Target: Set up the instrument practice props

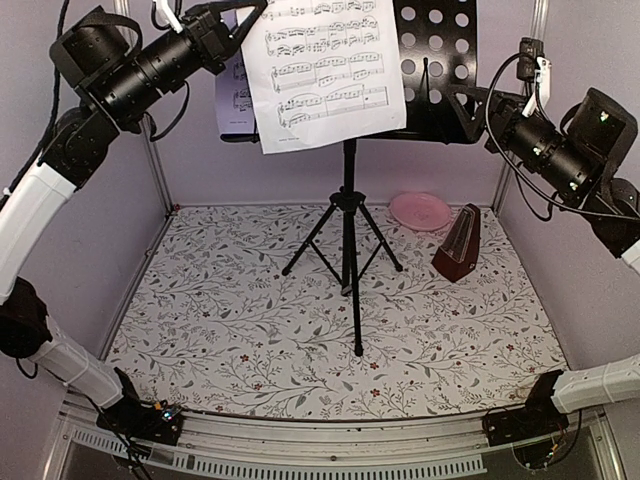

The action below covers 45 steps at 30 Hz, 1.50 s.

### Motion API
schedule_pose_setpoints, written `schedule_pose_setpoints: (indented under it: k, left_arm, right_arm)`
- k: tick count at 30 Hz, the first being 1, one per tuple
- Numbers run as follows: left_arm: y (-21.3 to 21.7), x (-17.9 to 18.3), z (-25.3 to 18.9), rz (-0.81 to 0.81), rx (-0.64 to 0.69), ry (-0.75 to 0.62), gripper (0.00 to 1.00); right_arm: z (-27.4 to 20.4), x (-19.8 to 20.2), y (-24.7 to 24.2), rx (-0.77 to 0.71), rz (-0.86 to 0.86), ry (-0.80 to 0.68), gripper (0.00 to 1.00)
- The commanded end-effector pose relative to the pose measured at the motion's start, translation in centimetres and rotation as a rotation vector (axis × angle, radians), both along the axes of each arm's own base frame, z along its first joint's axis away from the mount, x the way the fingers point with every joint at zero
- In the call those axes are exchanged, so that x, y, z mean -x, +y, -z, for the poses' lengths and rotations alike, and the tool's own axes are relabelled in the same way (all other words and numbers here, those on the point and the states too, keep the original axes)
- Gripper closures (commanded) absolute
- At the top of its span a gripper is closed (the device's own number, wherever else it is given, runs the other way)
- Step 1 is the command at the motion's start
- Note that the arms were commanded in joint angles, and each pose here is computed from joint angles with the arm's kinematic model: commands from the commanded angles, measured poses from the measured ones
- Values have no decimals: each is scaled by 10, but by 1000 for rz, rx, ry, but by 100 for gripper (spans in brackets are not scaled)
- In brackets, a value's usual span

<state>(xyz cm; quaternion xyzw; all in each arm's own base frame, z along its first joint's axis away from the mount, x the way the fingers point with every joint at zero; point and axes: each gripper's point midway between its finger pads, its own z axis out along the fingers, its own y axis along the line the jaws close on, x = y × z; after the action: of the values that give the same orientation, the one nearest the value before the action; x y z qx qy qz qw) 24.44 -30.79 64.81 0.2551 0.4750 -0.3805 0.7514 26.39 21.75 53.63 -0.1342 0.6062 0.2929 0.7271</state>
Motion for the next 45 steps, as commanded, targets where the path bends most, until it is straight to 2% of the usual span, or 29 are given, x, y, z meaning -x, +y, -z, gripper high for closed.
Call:
schedule_pose_setpoints:
  k: [1,10,18,25,31,45]
  left_arm:
    - [6,-13,-16,-40,27,-29,100]
    - [17,-14,-35,-96,49,-97,100]
    - [10,-19,-33,-86,45,-98,100]
    - [2,-22,-33,-61,49,-107,100]
    - [1,-20,-37,-48,67,-119,100]
    - [-7,-23,-28,-31,62,-112,100]
  right_arm:
    - [-14,-6,7,-39,-98,26,30]
    - [-9,-20,40,-52,-219,88,40]
    - [-3,-33,37,-66,-157,109,45]
    - [-1,-37,35,-83,-137,104,56]
    - [-1,-43,28,-109,-88,115,57]
    - [9,-59,41,-126,-93,146,74]
